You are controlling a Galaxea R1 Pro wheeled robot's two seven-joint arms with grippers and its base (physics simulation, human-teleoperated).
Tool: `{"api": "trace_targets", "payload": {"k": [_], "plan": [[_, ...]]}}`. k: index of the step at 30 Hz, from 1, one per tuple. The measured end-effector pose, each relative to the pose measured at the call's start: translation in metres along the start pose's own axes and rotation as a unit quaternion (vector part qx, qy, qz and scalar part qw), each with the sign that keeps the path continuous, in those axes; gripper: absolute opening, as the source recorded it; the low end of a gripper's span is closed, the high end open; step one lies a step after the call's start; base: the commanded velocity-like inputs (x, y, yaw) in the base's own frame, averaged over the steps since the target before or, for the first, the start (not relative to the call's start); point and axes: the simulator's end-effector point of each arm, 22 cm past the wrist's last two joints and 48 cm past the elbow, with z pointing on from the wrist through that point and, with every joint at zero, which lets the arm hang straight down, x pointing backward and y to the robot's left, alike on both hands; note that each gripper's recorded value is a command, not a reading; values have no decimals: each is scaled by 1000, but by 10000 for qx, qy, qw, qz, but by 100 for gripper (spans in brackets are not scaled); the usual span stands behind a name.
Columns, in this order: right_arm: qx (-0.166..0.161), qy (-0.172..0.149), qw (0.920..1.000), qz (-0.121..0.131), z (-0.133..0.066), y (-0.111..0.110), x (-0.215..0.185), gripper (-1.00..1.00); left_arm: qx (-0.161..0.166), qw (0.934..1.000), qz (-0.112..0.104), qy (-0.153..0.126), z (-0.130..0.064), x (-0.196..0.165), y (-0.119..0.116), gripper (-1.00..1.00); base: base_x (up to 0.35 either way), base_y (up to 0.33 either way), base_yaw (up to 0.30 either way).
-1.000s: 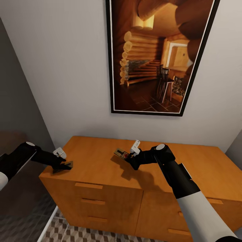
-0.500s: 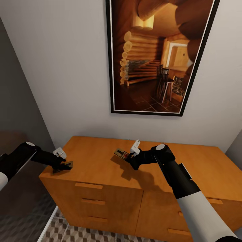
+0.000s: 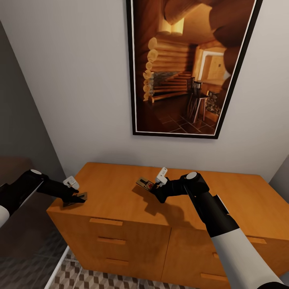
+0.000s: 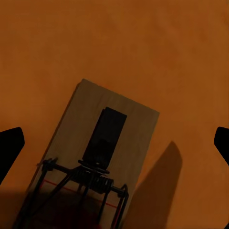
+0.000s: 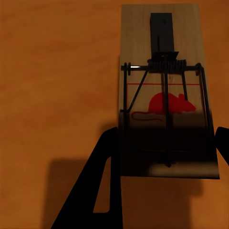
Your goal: Take the four mousetraps from the cabinet in the bathroom and place them on the bathroom floor. Make sure all four end up on the same floor surface, and ensure that at least two of them are either under or directly next to the same bathroom sink.
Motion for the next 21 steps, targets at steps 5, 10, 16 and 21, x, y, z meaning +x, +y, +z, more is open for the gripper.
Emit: {"api": "trace_targets", "payload": {"k": [5, 10, 16, 21], "plan": [[1, 1, 10000, -1, 0, 0, 0, -100, -1, 10000, -15, -2, 0, 0, 0, 100, 0, 0, 0], [2, 2, 10000, -1, 0, 0, 0, -100, -21, 10000, -23, -2, 0, 0, 1, 100, 0, 0, 0], [1, 1, 10000, -1, 0, 0, 0, -100, -37, 10000, -24, -2, 0, 0, 2, 100, 0, 0, 0], [2, 2, 10000, -2, 0, 0, 0, -100, -40, 10000, -22, 2, 0, 0, 2, 100, 0, 0, 0]]}}
